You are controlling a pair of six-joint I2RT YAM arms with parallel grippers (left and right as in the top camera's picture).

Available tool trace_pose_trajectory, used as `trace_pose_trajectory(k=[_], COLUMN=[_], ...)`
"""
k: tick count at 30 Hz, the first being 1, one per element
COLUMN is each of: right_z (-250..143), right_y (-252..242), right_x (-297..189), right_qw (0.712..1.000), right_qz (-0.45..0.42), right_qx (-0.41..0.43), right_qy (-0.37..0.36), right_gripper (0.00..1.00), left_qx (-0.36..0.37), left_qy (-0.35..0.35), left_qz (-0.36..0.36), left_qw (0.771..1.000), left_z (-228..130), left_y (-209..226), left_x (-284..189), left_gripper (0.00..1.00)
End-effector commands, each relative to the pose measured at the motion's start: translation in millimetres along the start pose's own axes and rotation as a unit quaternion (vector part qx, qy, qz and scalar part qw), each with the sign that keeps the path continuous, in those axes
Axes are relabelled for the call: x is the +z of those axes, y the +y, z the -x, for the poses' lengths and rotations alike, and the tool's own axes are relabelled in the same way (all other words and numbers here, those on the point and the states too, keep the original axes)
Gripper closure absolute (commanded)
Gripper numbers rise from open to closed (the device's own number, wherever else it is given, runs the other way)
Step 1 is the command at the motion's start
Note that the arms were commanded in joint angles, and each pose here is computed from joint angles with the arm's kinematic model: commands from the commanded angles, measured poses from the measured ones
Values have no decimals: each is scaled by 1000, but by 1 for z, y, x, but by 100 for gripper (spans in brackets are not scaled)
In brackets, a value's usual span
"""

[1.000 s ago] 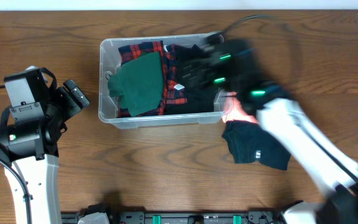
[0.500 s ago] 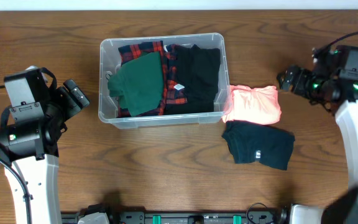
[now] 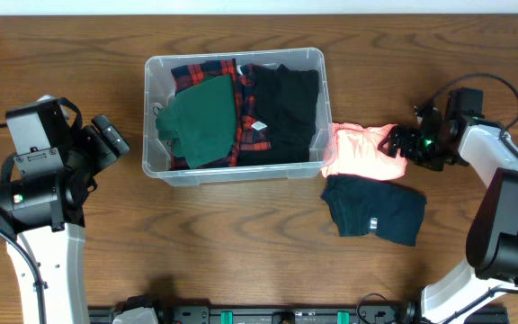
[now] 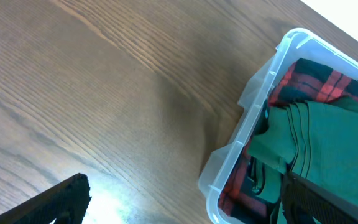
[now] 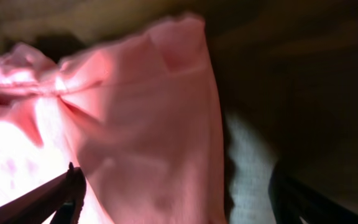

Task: Pack container
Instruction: 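Move the right gripper to the salmon-pink shirt and grasp it, then carry the pink shirt with the right gripper and place it in the bin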

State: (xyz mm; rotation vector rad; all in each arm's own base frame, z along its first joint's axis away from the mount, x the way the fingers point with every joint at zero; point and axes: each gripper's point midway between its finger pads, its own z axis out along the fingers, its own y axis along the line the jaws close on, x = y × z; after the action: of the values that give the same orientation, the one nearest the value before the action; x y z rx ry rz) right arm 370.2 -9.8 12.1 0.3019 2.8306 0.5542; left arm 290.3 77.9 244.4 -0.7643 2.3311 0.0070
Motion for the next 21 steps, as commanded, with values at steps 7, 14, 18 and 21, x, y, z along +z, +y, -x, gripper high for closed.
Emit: trace_pose_trajectory(k=[7,14,18,21], right_z=[-14,-7,16,33], right_y=[20,47,109,148], right_x=[12,-16,-85,-149], right_qw=[996,991,961,932], right_qz=[81,135,258,310], right_qx=[5,-6,-68,-101], right_qy=[31,8,-76,-156], right_gripper=[68,98,99,99], left_qx=[-6,-6,-6,-6], left_qy=[-1,-1,-1,-1], left_qz=[7,7,7,7], left_qw=[1000,1000,1000,1000], left_z=[1,1,1,1], left_y=[3,3,3,3], left_x=[1,1,1,1], left_gripper=[2,2,2,2])
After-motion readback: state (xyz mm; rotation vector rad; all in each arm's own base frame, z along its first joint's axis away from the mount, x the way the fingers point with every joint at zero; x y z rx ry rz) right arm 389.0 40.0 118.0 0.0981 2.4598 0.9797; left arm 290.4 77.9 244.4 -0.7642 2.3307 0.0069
